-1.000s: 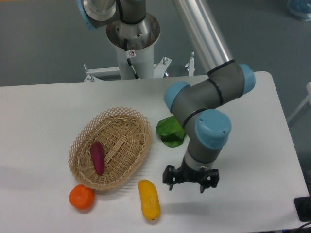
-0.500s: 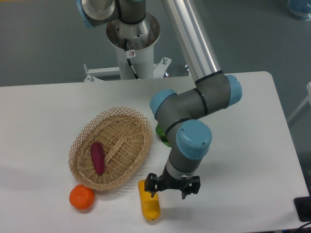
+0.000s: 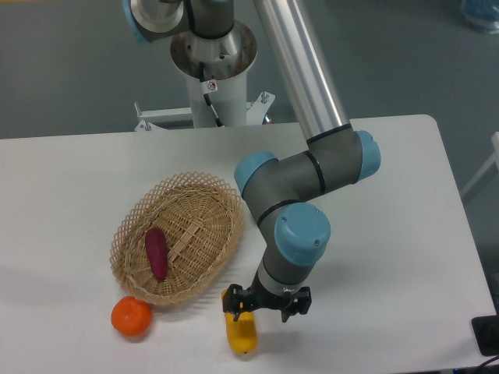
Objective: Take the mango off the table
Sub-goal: 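Lower the gripper over the mango's end and align the fingers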
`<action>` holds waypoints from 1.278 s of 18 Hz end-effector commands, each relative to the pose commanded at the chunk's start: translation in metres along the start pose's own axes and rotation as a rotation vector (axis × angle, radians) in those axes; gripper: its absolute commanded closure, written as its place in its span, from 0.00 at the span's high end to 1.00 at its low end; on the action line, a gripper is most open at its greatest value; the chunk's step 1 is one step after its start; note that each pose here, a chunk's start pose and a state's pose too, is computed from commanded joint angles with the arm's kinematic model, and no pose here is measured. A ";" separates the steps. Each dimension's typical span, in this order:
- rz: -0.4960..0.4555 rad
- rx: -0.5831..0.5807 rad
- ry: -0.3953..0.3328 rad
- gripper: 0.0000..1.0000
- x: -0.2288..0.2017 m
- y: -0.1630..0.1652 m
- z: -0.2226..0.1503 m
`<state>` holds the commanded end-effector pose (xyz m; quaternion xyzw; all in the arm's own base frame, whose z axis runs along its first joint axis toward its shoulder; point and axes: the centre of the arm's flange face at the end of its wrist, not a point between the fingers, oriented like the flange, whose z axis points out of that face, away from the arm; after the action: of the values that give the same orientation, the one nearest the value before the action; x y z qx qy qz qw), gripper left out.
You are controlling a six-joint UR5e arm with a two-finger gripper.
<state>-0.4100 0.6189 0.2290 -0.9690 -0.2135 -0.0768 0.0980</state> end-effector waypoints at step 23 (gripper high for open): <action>0.023 -0.027 0.011 1.00 0.018 -0.004 0.039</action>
<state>-0.3915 0.6381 0.1948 -0.9722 -0.2007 -0.0839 0.0868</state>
